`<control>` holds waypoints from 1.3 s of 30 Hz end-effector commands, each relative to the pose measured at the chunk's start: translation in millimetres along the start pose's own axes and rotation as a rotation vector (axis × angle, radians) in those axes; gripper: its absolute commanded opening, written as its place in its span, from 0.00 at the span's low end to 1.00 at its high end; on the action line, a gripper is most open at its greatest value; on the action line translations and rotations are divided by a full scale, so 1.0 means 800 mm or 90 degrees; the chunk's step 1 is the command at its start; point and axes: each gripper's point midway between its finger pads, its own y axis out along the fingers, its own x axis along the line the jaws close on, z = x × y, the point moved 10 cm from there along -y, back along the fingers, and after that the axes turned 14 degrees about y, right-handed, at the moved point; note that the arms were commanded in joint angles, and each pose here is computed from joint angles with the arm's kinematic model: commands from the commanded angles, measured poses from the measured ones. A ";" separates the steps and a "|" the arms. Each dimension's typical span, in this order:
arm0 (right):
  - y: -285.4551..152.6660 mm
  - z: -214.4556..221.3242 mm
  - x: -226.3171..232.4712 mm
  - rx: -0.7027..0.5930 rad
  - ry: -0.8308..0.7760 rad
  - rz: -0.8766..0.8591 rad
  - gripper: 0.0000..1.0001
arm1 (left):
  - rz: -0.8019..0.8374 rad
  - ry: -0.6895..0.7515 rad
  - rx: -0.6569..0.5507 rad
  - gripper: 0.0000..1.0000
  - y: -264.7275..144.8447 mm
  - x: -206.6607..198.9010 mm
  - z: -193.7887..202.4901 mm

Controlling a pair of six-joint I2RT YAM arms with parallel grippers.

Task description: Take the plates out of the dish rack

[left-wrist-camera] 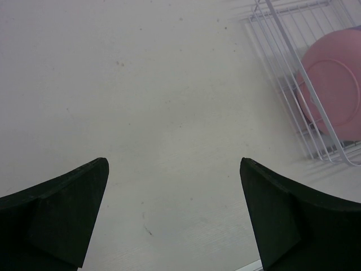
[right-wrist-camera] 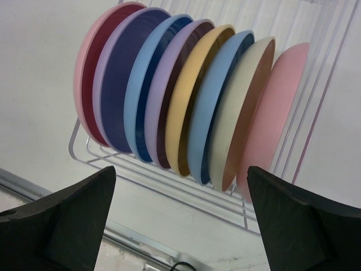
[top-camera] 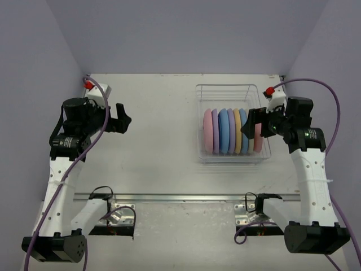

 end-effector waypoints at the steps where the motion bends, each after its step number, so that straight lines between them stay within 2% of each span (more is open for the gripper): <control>1: -0.001 -0.017 0.004 0.003 0.006 -0.008 0.99 | 0.001 0.025 -0.020 1.00 -0.001 0.006 -0.003; 10: 0.003 -0.034 -0.004 0.061 0.009 -0.007 0.99 | 0.030 0.025 -0.036 1.00 -0.001 0.004 -0.013; 18: 0.002 -0.079 -0.064 0.090 0.078 -0.052 0.98 | 0.076 0.029 -0.038 1.00 0.003 0.000 -0.017; 24: 0.006 -0.095 -0.105 0.116 0.126 -0.110 0.78 | 0.093 0.031 -0.039 1.00 0.005 -0.001 -0.017; 29: 0.020 -0.089 -0.115 0.168 0.155 -0.160 0.68 | 0.098 0.028 -0.033 1.00 0.011 0.000 -0.016; 39: 0.053 -0.063 -0.140 0.241 0.189 -0.179 0.50 | 0.106 0.024 -0.027 1.00 0.017 0.001 -0.014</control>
